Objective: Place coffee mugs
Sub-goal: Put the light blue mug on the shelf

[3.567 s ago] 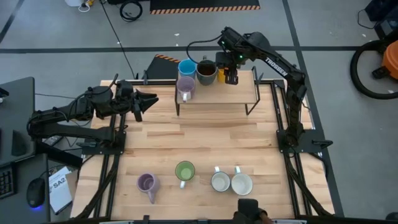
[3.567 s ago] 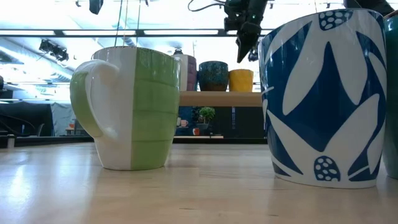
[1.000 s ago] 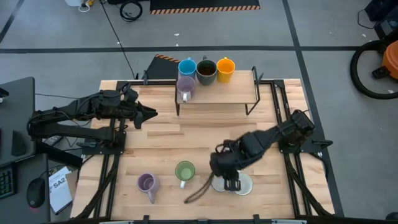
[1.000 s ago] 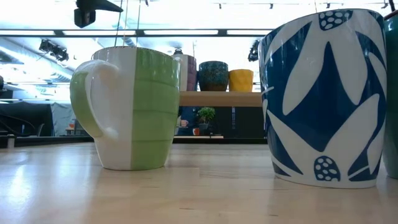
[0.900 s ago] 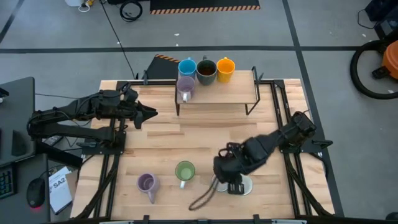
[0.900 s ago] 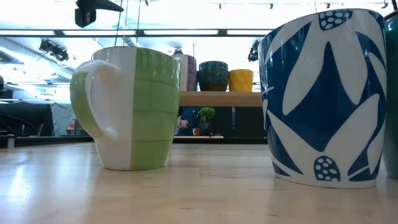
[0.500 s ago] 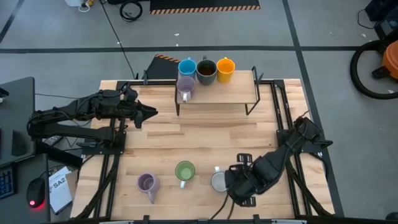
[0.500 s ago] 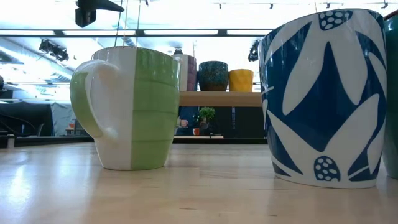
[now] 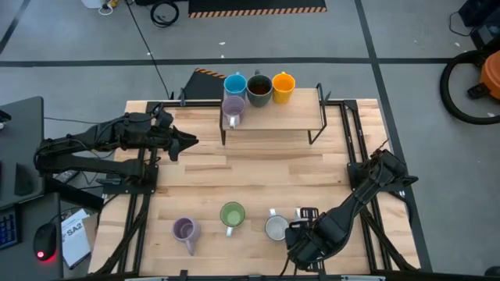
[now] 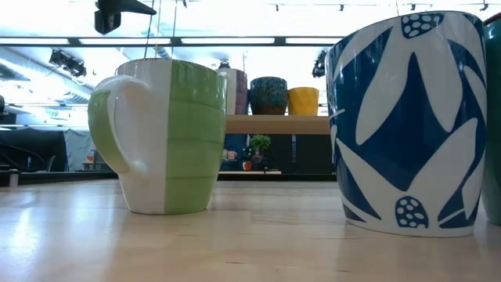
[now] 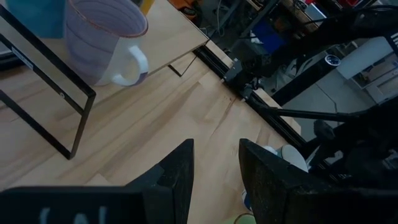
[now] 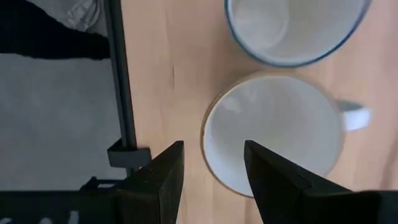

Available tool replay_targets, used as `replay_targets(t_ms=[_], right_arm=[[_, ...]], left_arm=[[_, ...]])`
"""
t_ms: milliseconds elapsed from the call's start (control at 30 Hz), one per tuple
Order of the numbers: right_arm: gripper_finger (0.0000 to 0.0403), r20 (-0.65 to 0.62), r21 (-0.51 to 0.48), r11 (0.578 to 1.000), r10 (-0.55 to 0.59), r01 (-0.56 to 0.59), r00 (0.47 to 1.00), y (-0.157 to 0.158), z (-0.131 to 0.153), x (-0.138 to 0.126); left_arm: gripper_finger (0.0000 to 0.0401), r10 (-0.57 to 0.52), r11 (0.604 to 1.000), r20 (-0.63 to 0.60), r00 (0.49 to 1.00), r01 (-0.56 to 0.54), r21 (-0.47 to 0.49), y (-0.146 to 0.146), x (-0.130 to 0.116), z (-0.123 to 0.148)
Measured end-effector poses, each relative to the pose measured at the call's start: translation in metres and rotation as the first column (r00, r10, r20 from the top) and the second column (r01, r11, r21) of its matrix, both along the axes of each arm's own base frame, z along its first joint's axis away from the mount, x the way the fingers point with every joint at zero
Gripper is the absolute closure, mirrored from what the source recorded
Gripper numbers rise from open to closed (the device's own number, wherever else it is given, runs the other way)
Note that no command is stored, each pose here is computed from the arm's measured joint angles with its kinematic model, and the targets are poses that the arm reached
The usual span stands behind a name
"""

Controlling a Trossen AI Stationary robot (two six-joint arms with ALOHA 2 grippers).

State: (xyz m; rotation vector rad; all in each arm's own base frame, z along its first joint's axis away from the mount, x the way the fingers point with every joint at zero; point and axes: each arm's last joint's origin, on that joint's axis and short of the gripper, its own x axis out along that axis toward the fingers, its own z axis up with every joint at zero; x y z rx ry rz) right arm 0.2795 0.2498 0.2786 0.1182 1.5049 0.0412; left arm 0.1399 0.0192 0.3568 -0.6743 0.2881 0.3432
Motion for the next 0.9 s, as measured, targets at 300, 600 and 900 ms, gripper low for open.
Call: replay_targets(t_ms=[300,600,900], right_arm=[[0.0229,0.002,0.060,0.998,0.010,-0.010,1.000,0.007,-0.024,0.001],[0.0229,-0.041,0.042,0.998,0.048,-0.046,0.998,0.003,-0.053,-0.005],[0.0229,-0.036,0.055,0.997,0.064,-0.062,0.997,0.001,-0.079,-0.007]], left_arm=[[0.0269,0.000,1.000,0.000,1.000,0.000,0.000,0.000,0.000,0.000],[0.0269,0.000,1.000,0.000,1.000,0.000,0.000,0.000,0.000,0.000],[0.0269,0.000,1.000,0.000,1.000,0.000,-0.001,0.000,0.000,0.000]])
